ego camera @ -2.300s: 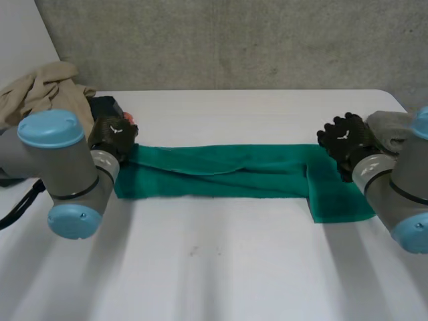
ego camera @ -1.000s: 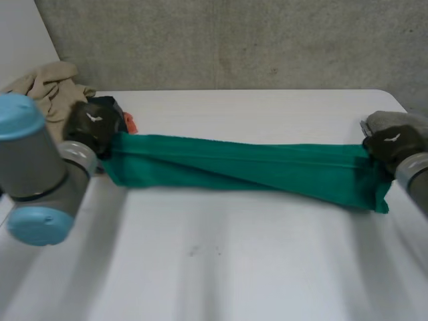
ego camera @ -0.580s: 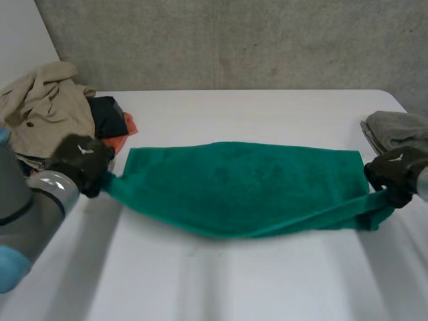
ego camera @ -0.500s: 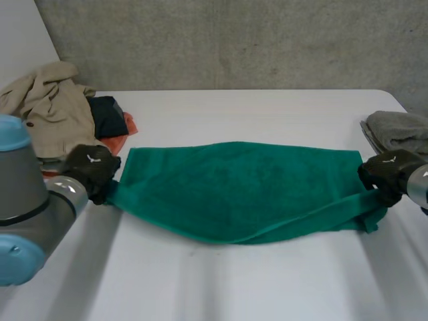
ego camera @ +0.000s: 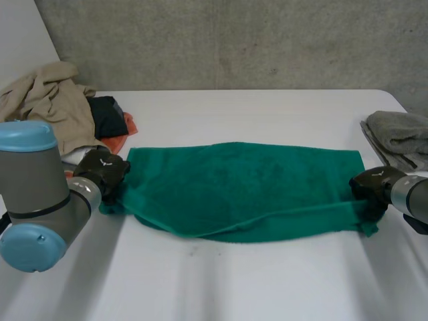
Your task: Fold the laundry.
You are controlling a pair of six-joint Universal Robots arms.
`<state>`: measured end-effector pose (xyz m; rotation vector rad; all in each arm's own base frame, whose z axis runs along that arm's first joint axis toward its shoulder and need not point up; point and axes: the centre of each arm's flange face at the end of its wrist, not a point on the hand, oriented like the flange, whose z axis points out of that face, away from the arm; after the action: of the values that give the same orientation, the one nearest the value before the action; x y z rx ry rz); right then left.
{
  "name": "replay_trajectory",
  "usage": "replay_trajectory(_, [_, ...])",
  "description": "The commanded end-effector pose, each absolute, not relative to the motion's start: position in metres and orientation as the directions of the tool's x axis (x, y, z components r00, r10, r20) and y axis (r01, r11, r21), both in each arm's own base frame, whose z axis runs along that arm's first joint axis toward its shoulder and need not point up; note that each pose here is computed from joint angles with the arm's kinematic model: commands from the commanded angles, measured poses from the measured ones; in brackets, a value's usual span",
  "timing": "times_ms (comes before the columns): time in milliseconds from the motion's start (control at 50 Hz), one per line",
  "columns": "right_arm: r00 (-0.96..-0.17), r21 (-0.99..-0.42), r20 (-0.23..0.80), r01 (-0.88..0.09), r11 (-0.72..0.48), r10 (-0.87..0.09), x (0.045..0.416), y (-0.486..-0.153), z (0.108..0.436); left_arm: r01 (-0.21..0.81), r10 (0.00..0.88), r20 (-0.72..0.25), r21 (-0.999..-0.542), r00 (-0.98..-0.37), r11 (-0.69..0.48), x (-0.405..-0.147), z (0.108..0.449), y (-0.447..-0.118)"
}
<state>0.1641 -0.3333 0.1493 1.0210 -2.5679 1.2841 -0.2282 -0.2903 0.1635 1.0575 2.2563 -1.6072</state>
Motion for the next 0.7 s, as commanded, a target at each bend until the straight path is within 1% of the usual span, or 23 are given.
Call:
replay_trajectory(20, [-0.752, -0.682, 0.403, -0.627, 0.377, -0.521, 0.173, -0.35, 0.162, 0.637, 0.437, -0.528, -0.757, -0.728, 0.147, -0.233, 0.161, -0.305])
replay_trajectory(40, [-0.749, -0.69, 0.414, -0.629, 0.358, -0.518, 0.176, -0.353, 0.167, 0.634, 0.432, -0.53, -0.761, -0.73, 0.139, -0.235, 0.162, -0.31])
replay_trajectory(80, [-0.736, -0.72, 0.456, -0.636, 0.278, -0.501, 0.185, -0.364, 0.185, 0.621, 0.401, -0.541, -0.778, -0.739, 0.095, -0.242, 0.17, -0.329])
replay_trajectory(120, [-0.728, -0.737, 0.504, -0.643, 0.207, -0.465, 0.188, -0.376, 0.202, 0.602, 0.362, -0.55, -0.798, -0.753, 0.038, -0.248, 0.184, -0.348])
replay_trajectory(140, [-0.73, -0.762, 0.553, -0.638, 0.111, -0.402, 0.191, -0.391, 0.223, 0.578, 0.308, -0.559, -0.815, -0.77, -0.034, -0.254, 0.203, -0.367])
replay_trajectory(180, [-0.74, -0.782, 0.597, -0.623, -0.018, -0.309, 0.196, -0.406, 0.25, 0.547, 0.242, -0.561, -0.827, -0.792, -0.129, -0.259, 0.231, -0.385])
replay_trajectory(200, [-0.751, -0.779, 0.627, -0.605, -0.164, -0.206, 0.202, -0.417, 0.279, 0.528, 0.203, -0.558, -0.829, -0.805, -0.184, -0.262, 0.247, -0.393])
replay_trajectory(220, [-0.759, -0.769, 0.632, -0.593, -0.238, -0.152, 0.205, -0.42, 0.294, 0.492, 0.115, -0.541, -0.82, -0.833, -0.293, -0.264, 0.282, -0.406])
replay_trajectory(260, [-0.775, -0.726, 0.631, -0.573, -0.381, -0.037, 0.209, -0.421, 0.328, 0.46, 0.022, -0.509, -0.795, -0.861, -0.395, -0.263, 0.317, -0.415])
replay_trajectory(280, [-0.792, -0.672, 0.606, -0.556, -0.489, 0.069, 0.209, -0.419, 0.359, 0.445, -0.024, -0.486, -0.779, -0.874, -0.441, -0.261, 0.333, -0.418])
replay_trajectory(300, [-0.8, -0.644, 0.59, -0.548, -0.534, 0.111, 0.209, -0.419, 0.371, 0.422, -0.096, -0.439, -0.744, -0.893, -0.519, -0.258, 0.361, -0.421])
replay_trajectory(360, [-0.811, -0.591, 0.56, -0.535, -0.604, 0.17, 0.21, -0.417, 0.387, 0.399, -0.148, -0.391, -0.703, -0.908, -0.589, -0.256, 0.383, -0.42])
replay_trajectory(380, [-0.811, -0.588, 0.559, -0.533, -0.608, 0.171, 0.21, -0.417, 0.389, 0.391, -0.16, -0.377, -0.688, -0.912, -0.611, -0.256, 0.39, -0.418])
replay_trajectory(440, [-0.808, -0.593, 0.568, -0.533, -0.604, 0.155, 0.212, -0.416, 0.385, 0.389, -0.159, -0.375, -0.691, -0.913, -0.609, -0.256, 0.39, -0.417])
replay_trajectory(500, [-0.806, -0.604, 0.574, -0.533, -0.593, 0.14, 0.212, -0.416, 0.379, 0.401, -0.134, -0.4, -0.721, -0.907, -0.565, -0.256, 0.369, -0.419])
replay_trajectory(560, [-0.8, -0.628, 0.591, -0.535, -0.565, 0.1, 0.215, -0.417, 0.359, 0.419, -0.1, -0.431, -0.755, -0.897, -0.504, -0.253, 0.339, -0.419])
replay_trajectory(580, [-0.794, -0.642, 0.604, -0.536, -0.548, 0.069, 0.217, -0.416, 0.346, 0.424, -0.089, -0.44, -0.764, -0.894, -0.485, -0.252, 0.329, -0.42])
replay_trajectory(600, [-0.791, -0.648, 0.609, -0.535, -0.543, 0.053, 0.219, -0.416, 0.34, 0.435, -0.078, -0.451, -0.78, -0.889, -0.45, -0.247, 0.311, -0.422])
replay_trajectory(620, [-0.789, -0.656, 0.614, -0.534, -0.534, 0.035, 0.22, -0.416, 0.333, 0.437, -0.072, -0.454, -0.787, -0.888, -0.436, -0.245, 0.303, -0.422])
replay_trajectory(640, [-0.783, -0.675, 0.622, -0.534, -0.51, -0.005, 0.223, -0.417, 0.315, 0.436, -0.068, -0.453, -0.79, -0.889, -0.431, -0.245, 0.3, -0.421])
replay_trajectory(660, [-0.778, -0.687, 0.627, -0.534, -0.493, -0.03, 0.226, -0.416, 0.304, 0.433, -0.045, -0.455, -0.807, -0.889, -0.402, -0.244, 0.282, -0.42])
replay_trajectory(680, [-0.773, -0.697, 0.632, -0.534, -0.478, -0.057, 0.229, -0.416, 0.292, 0.431, -0.034, -0.455, -0.815, -0.89, -0.387, -0.244, 0.274, -0.419])
replay_trajectory(700, [-0.762, -0.72, 0.638, -0.54, -0.437, -0.11, 0.234, -0.415, 0.267, 0.431, -0.021, -0.457, -0.823, -0.889, -0.37, -0.244, 0.266, -0.417])
